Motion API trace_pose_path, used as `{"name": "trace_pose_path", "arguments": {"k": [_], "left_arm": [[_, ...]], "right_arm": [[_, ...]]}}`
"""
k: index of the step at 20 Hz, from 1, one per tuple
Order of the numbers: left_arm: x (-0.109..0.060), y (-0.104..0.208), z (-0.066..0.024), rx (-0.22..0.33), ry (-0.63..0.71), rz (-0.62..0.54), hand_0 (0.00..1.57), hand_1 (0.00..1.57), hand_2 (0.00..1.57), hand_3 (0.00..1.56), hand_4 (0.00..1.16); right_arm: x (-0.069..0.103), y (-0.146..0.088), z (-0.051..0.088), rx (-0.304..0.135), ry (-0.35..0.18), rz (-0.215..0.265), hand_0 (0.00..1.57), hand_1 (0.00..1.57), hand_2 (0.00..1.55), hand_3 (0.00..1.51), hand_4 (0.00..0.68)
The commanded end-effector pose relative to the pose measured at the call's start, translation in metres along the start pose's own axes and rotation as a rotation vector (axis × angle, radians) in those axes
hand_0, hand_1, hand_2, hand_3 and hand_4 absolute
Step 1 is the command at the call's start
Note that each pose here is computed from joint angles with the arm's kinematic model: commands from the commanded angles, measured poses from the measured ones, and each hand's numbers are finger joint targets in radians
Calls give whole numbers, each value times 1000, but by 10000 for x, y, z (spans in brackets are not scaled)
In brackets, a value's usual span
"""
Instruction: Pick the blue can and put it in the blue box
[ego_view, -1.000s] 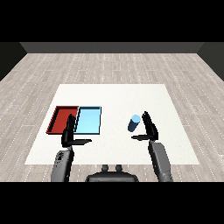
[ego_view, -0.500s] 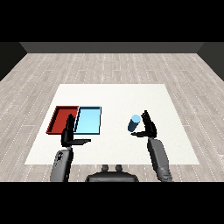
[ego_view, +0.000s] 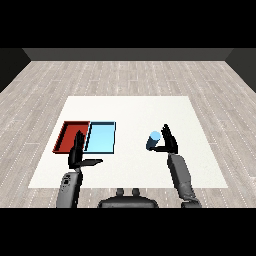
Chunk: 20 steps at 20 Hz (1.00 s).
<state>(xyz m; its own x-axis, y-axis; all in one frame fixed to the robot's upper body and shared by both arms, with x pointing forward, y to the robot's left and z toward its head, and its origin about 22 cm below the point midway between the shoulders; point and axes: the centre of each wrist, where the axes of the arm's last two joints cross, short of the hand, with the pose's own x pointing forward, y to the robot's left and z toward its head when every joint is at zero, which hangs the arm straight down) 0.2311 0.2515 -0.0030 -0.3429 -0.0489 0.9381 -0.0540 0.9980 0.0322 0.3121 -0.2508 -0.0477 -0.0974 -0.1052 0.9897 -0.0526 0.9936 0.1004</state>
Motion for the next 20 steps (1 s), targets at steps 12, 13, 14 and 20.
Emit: {"name": "trace_pose_path", "arguments": {"k": [12, 13, 14, 20], "left_arm": [[13, -17, -233, 17, -28, -25, 0, 0, 0, 0, 0], [68, -125, -88, 2, -28, -10, 0, 0, 0, 0, 0], [74, -73, -72, 3, -17, -1, 0, 0, 0, 0, 0], [-20, 223, -138, 24, -41, -21, 0, 0, 0, 0, 0]], "right_arm": [[-314, 132, -108, -31, 51, -59, 0, 0, 0, 0, 0], [-352, 150, -127, -30, 60, -69, 0, 0, 0, 0, 0], [-308, 108, -167, -31, 72, -75, 0, 0, 0, 0, 0], [-313, 283, -139, -13, 75, -86, 0, 0, 0, 0, 0]]}}
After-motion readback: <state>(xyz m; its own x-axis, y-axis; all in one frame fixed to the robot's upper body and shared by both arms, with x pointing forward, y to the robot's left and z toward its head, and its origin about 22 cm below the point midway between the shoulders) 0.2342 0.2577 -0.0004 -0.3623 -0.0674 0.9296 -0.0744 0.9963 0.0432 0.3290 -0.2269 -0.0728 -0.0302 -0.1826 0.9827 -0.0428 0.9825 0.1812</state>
